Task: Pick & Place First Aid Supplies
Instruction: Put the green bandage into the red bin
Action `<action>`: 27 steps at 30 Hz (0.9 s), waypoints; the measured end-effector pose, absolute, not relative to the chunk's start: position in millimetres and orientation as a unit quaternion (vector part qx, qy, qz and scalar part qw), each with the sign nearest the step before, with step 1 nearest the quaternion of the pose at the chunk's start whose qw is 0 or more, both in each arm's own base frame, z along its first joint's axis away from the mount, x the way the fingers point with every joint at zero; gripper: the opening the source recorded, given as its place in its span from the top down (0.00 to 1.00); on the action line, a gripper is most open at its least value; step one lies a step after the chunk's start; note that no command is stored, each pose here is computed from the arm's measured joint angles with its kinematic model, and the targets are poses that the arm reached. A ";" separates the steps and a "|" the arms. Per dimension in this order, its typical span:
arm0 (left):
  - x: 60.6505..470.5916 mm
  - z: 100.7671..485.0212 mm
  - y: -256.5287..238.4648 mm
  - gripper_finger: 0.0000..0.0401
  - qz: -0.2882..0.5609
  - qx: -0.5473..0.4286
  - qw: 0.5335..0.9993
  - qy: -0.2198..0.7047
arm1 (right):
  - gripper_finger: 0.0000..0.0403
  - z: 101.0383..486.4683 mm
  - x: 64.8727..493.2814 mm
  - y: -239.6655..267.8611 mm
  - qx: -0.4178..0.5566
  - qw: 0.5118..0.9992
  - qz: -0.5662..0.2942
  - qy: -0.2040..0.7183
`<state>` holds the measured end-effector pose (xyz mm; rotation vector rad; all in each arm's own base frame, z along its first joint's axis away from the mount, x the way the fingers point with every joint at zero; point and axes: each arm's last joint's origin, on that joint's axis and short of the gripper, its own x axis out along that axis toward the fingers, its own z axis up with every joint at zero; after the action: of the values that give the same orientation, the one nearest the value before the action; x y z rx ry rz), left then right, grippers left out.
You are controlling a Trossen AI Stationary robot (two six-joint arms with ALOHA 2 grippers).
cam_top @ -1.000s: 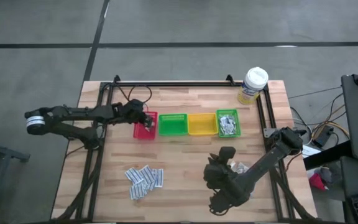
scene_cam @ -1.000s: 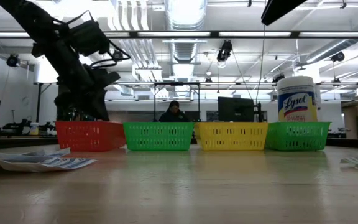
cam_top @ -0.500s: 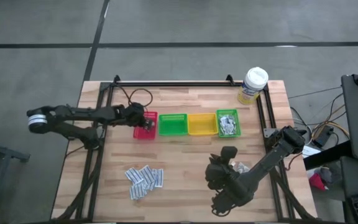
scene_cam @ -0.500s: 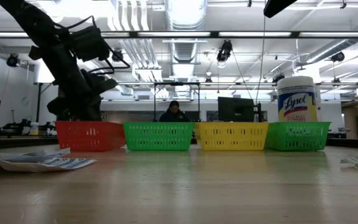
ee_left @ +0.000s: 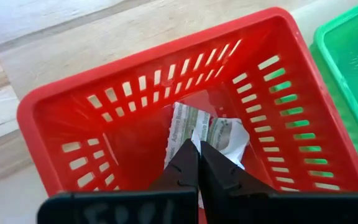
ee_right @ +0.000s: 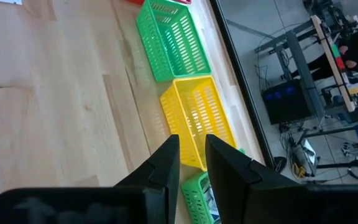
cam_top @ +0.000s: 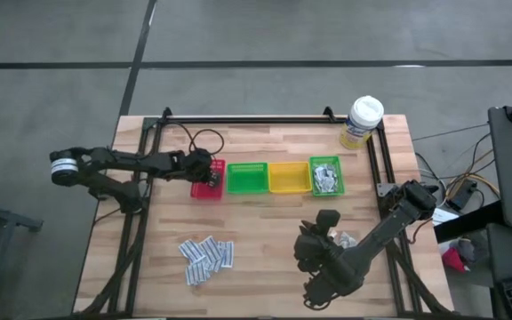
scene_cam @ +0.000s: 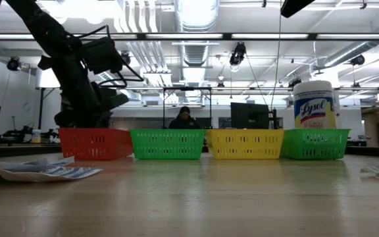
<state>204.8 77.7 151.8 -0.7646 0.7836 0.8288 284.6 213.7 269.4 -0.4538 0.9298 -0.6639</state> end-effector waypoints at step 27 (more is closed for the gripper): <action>220.7 199.6 78.1 0.65 0.269 -0.363 0.836 0.312 | 0.83 265.6 277.8 221.0 -0.161 0.814 -0.305 0.467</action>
<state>220.7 78.1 199.6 -0.7685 0.6605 0.5694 277.8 221.0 265.6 -0.3445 0.9966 -0.6510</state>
